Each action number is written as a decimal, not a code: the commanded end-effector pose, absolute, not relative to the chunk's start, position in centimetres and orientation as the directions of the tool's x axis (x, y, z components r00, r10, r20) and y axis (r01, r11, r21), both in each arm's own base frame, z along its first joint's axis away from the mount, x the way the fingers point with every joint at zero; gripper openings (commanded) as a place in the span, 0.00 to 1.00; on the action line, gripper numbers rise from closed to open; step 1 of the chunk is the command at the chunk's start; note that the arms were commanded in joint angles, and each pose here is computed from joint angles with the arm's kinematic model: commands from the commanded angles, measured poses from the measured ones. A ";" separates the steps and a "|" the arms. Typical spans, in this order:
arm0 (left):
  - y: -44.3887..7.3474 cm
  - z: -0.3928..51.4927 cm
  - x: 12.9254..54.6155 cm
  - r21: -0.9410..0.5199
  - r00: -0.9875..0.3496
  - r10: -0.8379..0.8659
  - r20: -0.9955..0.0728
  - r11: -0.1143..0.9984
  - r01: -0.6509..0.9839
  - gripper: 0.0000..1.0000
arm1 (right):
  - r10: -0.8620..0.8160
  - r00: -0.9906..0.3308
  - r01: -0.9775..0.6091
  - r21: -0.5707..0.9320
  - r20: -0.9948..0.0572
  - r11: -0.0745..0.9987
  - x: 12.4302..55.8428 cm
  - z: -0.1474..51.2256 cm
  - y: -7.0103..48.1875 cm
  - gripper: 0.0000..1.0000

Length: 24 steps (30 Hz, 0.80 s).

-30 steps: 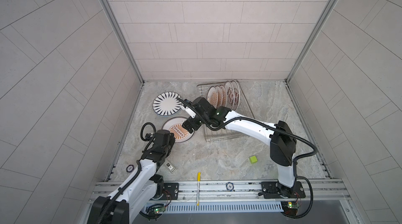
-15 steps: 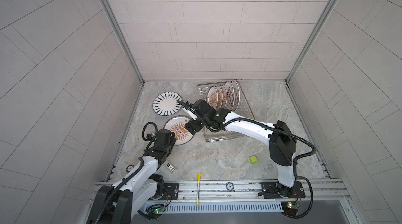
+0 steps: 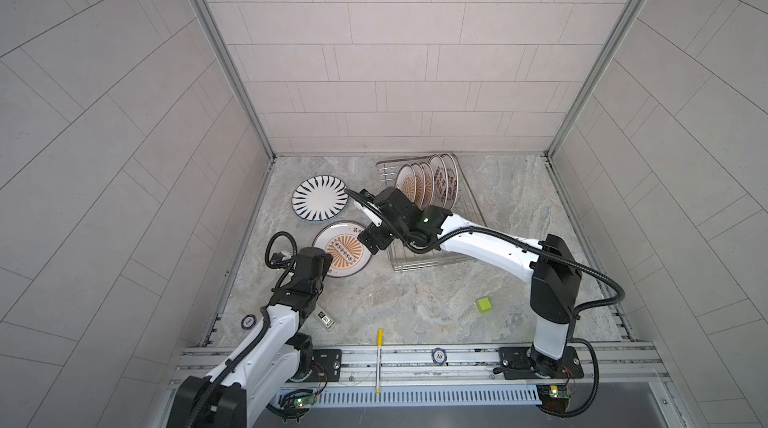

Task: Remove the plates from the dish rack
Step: 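Release the sunburst plate and move the right gripper back to the rack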

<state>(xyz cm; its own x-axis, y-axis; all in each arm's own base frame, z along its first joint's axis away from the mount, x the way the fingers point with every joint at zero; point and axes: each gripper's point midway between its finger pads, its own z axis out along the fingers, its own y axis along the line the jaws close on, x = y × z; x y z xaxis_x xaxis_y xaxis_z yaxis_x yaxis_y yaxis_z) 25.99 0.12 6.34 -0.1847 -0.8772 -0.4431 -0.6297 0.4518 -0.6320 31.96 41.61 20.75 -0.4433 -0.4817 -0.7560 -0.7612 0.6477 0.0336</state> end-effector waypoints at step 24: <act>-5.6 20.5 32.1 -0.728 -0.207 -0.755 -0.622 0.655 -0.202 1.00 | -0.058 -0.386 -0.294 0.063 -0.921 0.954 33.3 30.4 20.1 0.99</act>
